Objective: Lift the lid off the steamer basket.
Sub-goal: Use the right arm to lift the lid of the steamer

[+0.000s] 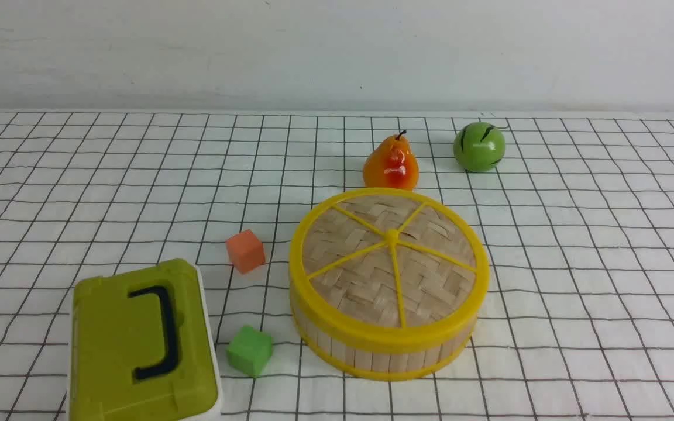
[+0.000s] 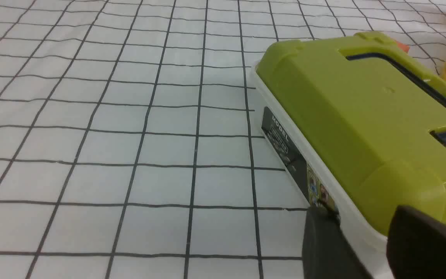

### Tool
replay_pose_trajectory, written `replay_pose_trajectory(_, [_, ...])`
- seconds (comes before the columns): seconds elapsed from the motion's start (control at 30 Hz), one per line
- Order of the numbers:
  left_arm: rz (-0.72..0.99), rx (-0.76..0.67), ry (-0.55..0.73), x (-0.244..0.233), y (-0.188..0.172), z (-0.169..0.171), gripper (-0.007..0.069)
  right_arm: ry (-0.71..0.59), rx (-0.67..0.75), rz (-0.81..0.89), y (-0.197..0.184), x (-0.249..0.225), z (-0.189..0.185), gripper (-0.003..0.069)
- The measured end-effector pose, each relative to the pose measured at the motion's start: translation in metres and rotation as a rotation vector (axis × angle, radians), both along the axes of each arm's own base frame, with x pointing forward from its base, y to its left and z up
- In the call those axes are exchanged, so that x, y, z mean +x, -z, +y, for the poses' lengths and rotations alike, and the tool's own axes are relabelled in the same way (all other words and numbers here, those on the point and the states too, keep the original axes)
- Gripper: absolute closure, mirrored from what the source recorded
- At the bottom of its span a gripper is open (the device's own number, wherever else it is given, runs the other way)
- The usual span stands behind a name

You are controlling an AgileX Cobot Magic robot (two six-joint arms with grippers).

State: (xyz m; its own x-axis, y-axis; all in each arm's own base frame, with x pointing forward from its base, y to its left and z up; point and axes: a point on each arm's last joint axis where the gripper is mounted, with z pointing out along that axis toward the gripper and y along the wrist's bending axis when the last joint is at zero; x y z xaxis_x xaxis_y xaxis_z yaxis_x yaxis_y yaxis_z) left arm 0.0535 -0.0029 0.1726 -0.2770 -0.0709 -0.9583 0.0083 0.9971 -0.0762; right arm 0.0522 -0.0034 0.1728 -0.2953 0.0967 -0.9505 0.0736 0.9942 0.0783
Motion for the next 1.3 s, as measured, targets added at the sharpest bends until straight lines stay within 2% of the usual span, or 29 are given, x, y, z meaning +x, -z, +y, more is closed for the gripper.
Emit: replay_pose_trajectory(1.3, [0.0, 0.001, 0.0, 0.0, 0.0, 0.0, 0.0386, 0.0, 0.0, 0.0, 0.0, 0.0, 0.0, 0.0568])
